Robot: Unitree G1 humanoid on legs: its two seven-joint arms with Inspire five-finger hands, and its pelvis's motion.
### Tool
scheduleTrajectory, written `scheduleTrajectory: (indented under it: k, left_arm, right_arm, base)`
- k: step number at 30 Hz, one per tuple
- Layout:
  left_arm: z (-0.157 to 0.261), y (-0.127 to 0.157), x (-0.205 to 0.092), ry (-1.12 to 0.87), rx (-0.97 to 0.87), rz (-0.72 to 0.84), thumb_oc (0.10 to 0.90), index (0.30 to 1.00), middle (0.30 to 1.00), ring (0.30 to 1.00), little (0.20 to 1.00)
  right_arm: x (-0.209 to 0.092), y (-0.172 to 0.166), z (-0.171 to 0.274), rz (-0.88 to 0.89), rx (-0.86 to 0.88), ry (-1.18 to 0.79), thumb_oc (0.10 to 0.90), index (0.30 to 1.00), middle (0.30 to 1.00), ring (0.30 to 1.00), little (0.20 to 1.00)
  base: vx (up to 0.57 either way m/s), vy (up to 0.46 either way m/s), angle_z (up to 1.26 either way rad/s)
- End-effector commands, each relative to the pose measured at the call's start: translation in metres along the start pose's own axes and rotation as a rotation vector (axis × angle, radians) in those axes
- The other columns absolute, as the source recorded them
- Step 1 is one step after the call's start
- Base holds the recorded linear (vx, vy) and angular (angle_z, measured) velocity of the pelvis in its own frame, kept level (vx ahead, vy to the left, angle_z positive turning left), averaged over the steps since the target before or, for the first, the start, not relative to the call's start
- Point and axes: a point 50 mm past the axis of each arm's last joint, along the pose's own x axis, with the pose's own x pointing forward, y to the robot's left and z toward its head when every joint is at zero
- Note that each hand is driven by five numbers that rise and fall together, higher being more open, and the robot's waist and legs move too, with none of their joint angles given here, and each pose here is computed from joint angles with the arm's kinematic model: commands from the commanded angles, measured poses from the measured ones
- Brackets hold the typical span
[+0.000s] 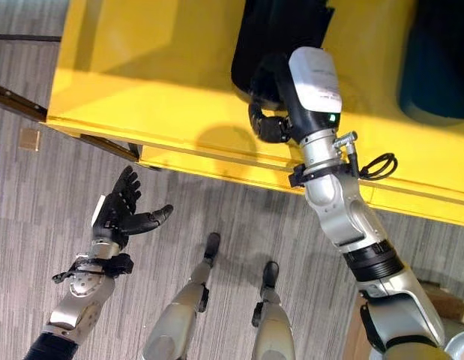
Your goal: Move parts from the plastic box to the shelf.
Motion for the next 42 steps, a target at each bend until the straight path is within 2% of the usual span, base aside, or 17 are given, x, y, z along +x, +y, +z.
scheduleTrajectory:
  k: [1, 17, 31, 42]
  left_arm:
    - [0.034, 0.006, 0.001, -0.188, -0.061, 0.014, 0.9, 1.0, 1.0, 1.0, 1.0]
    - [0.035, 0.004, 0.001, -0.198, -0.08, 0.021, 0.9, 1.0, 1.0, 1.0, 1.0]
    - [0.04, 0.006, 0.002, -0.218, -0.088, 0.026, 0.9, 1.0, 1.0, 1.0, 1.0]
    - [0.037, 0.01, 0.001, -0.206, -0.081, 0.039, 0.9, 1.0, 1.0, 1.0, 1.0]
  right_arm:
    - [0.035, -0.052, 0.037, -0.271, -0.014, -0.201, 0.4, 0.3, 0.3, 0.3, 0.3]
    - [0.034, -0.051, 0.034, -0.171, -0.102, -0.219, 0.4, 0.3, 0.3, 0.3, 0.3]
    - [0.042, -0.031, 0.072, 0.002, -0.126, -0.399, 0.4, 0.3, 0.3, 0.3, 0.3]
    - [0.044, -0.028, 0.077, 0.036, -0.137, -0.421, 0.4, 0.3, 0.3, 0.3, 0.3]
  base:
    - [0.04, 0.048, -0.13]
    - [0.01, 0.007, -0.07]
    - [0.0, 0.0, 0.0]
    - [0.0, 0.005, 0.03]
